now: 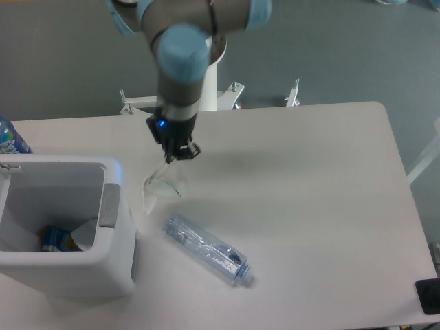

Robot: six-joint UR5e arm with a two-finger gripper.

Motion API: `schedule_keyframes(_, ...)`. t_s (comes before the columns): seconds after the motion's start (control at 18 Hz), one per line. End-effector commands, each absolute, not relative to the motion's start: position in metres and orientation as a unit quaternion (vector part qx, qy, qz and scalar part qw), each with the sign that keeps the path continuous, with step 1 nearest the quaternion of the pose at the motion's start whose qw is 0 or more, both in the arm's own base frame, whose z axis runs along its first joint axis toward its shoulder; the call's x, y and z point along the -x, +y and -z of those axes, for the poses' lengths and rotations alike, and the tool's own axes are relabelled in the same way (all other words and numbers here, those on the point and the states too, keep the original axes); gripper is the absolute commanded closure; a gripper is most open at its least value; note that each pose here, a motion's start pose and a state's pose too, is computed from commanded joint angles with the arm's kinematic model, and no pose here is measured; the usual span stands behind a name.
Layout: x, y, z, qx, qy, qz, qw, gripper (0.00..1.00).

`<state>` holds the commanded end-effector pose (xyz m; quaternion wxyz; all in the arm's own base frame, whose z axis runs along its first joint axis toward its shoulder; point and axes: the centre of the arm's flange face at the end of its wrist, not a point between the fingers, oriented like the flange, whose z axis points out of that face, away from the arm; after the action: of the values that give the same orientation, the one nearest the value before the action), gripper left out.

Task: Place the trash in the trash can
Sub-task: 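Close the gripper on the clear plastic bag and lift it, then carry the bag over the white bin and lower it inside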

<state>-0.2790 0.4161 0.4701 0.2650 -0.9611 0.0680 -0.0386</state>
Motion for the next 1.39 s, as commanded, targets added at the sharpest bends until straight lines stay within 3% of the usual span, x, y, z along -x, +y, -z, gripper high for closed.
schedule_keyframes(0.17,0.307,0.403,-0.511,0.931,0.003,0.069,0.359,1.00)
schedule_keyframes(0.33,0.318,0.403,-0.537,0.908,-0.039,0.097,0.405,1.00)
schedule_keyframes(0.94,0.267,0.461,-0.563,0.884,-0.090,0.170,0.425,1.00)
schedule_keyframes(1.39,0.211,0.518,-0.526,0.905,-0.037,0.186,0.380,1.00)
